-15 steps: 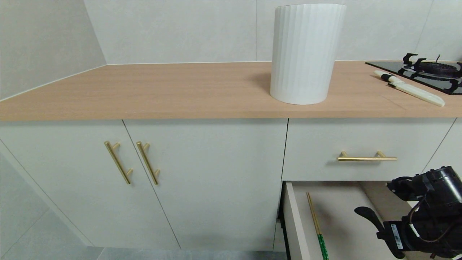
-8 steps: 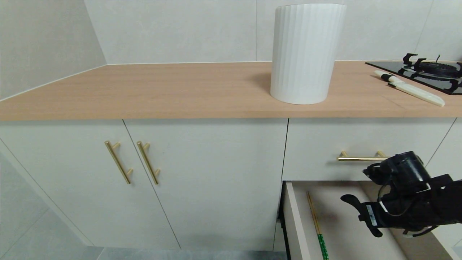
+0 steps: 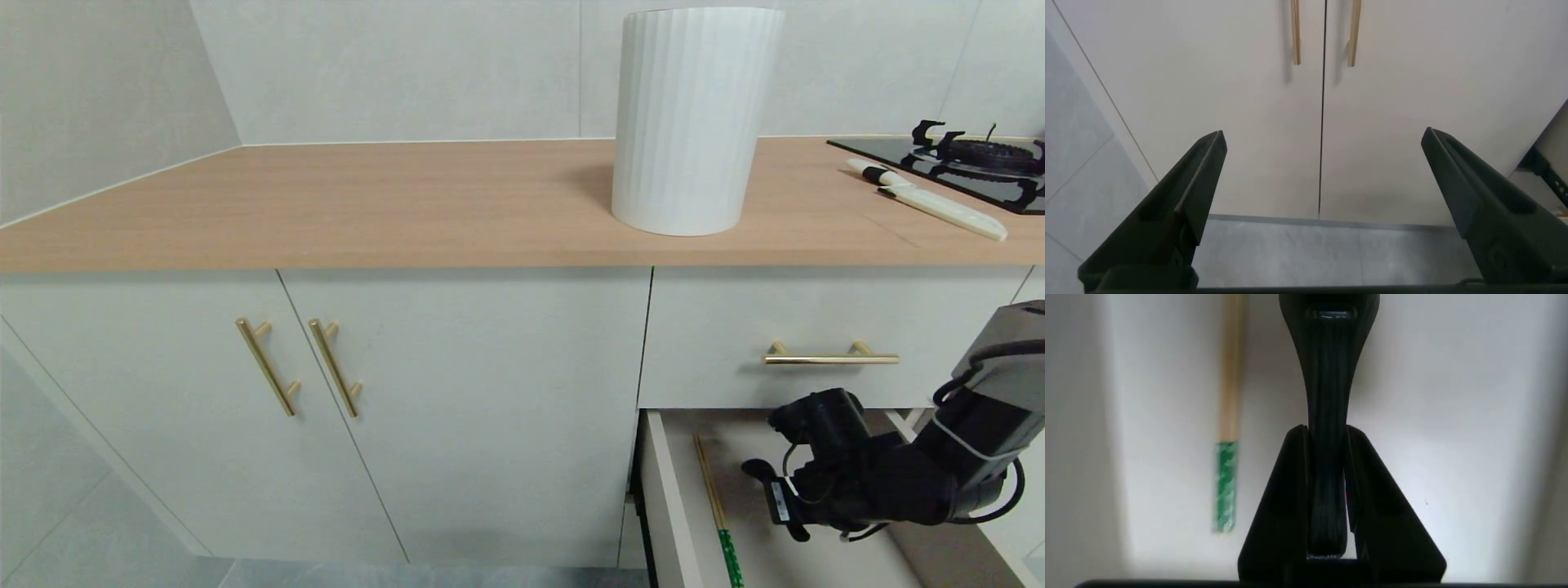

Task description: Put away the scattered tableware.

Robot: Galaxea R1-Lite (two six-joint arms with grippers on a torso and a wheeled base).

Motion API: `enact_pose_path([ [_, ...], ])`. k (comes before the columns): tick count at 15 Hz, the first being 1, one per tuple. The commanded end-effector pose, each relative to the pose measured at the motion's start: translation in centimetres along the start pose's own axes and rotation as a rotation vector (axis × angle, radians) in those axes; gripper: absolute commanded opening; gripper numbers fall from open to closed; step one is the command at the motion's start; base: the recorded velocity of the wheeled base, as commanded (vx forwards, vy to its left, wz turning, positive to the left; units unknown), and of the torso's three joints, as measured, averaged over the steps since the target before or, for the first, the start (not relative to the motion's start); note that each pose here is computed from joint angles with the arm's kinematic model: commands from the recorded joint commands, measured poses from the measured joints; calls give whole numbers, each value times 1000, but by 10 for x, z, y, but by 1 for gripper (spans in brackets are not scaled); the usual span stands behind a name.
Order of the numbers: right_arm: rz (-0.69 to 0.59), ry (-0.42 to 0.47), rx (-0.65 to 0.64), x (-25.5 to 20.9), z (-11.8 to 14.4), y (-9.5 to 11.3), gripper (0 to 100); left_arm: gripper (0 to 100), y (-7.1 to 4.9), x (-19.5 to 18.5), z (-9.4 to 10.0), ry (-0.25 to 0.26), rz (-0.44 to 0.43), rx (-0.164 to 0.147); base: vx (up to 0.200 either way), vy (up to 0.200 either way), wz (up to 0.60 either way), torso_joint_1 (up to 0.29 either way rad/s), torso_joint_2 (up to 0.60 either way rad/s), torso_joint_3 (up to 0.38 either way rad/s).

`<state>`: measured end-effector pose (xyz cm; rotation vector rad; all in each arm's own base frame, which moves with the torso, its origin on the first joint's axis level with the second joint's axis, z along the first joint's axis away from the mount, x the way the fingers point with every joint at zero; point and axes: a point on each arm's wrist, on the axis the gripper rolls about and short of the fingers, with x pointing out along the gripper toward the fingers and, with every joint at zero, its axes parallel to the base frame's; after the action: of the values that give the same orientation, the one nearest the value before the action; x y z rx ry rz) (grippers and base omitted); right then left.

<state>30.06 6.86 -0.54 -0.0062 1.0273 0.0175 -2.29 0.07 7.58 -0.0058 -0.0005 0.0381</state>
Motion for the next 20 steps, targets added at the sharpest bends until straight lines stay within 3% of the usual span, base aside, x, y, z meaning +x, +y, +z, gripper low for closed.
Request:
enact_pose_path([
  [1, -15, 65, -9, 19, -13, -1, 0, 100, 0, 0, 0, -1, 0, 0, 0, 0, 0, 0, 0, 0],
  [6, -46, 35, -4, 29, -13, -2, 0, 100, 0, 0, 0, -1, 2, 0, 0, 0, 0, 0, 0, 0],
  [7, -46, 32, -4, 29, -13, -2, 100, 100, 0, 0, 0, 0, 2, 0, 0, 0, 0, 0, 0, 0],
  [13, -39, -24, 15, 17, -5, -5, 100, 100, 0, 0, 0, 0, 0, 0, 0, 0, 0, 0, 0, 0],
  [17, 16, -183, 9, -57, 2, -1, 100, 100, 0, 0, 0, 0, 2, 0, 0, 0, 0, 0, 0, 0],
  [20, 24, -284, 21, -116, -11, -11, 100, 100, 0, 0, 0, -1, 2, 0, 0, 0, 0, 0, 0, 0],
])
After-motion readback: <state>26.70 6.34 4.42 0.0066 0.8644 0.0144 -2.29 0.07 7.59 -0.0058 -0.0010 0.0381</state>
